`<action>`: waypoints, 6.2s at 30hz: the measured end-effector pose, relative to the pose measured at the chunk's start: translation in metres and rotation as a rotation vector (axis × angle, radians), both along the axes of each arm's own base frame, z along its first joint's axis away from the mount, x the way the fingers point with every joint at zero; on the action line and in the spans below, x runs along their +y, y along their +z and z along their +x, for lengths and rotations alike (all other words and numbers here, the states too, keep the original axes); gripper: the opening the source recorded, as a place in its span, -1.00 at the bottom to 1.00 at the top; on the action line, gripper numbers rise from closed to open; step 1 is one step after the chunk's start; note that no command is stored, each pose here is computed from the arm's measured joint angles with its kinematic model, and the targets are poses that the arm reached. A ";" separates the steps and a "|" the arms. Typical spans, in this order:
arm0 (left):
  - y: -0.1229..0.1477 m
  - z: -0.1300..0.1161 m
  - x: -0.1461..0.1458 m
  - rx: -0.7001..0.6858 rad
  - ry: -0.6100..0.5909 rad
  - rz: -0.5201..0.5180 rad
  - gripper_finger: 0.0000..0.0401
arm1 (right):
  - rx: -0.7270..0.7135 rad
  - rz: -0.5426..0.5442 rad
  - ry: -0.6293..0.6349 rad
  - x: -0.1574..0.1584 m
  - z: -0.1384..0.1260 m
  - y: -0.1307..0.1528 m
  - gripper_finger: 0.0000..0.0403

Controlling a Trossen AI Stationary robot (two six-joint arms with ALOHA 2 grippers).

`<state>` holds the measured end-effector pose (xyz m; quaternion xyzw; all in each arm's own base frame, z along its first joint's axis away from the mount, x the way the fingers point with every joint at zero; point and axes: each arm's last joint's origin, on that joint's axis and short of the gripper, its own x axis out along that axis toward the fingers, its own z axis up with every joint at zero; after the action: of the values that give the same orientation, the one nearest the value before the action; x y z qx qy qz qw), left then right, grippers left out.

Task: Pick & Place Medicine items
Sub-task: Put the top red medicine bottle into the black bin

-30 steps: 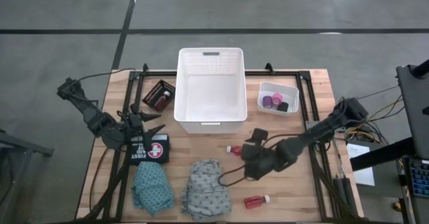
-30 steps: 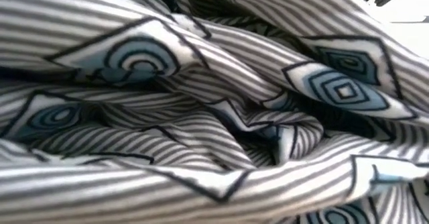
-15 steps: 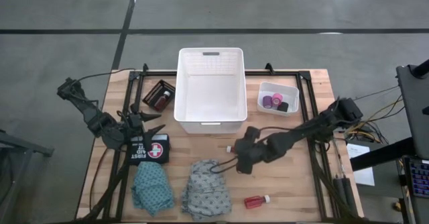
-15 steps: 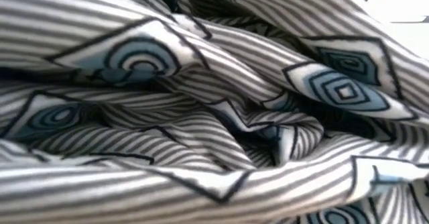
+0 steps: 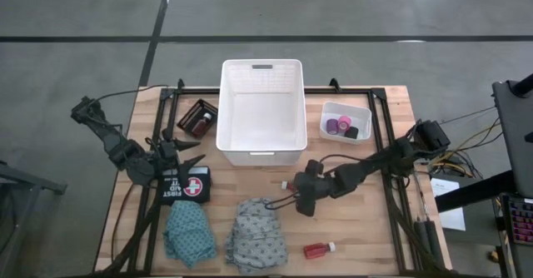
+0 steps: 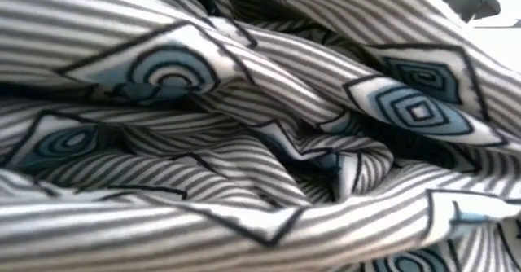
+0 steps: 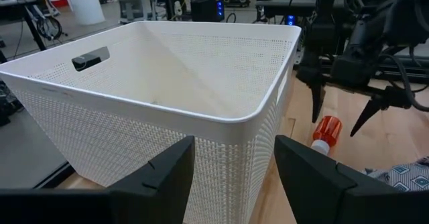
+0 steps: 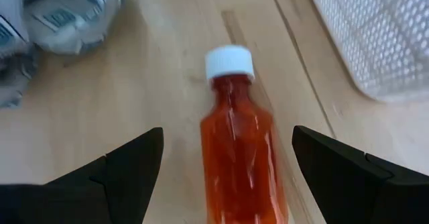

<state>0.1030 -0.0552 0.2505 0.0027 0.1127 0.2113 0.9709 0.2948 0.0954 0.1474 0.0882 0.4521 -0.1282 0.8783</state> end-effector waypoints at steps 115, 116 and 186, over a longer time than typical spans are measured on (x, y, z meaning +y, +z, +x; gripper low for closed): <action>-0.002 -0.001 0.001 0.021 0.001 0.018 0.06 | -0.569 -0.677 -0.521 0.067 0.192 0.102 0.01; -0.002 -0.001 0.001 0.021 0.001 0.018 0.06 | -0.565 -0.685 -0.515 0.068 0.195 0.101 0.01; 0.018 0.051 0.008 -0.083 -0.478 -0.123 -0.03 | -0.509 -0.762 -0.465 0.066 0.204 0.103 0.01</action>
<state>0.1543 -0.0470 0.2689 -0.0387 0.0814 -0.0317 0.9954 0.4984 0.1617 0.2499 -0.1115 0.1135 -0.4504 0.8786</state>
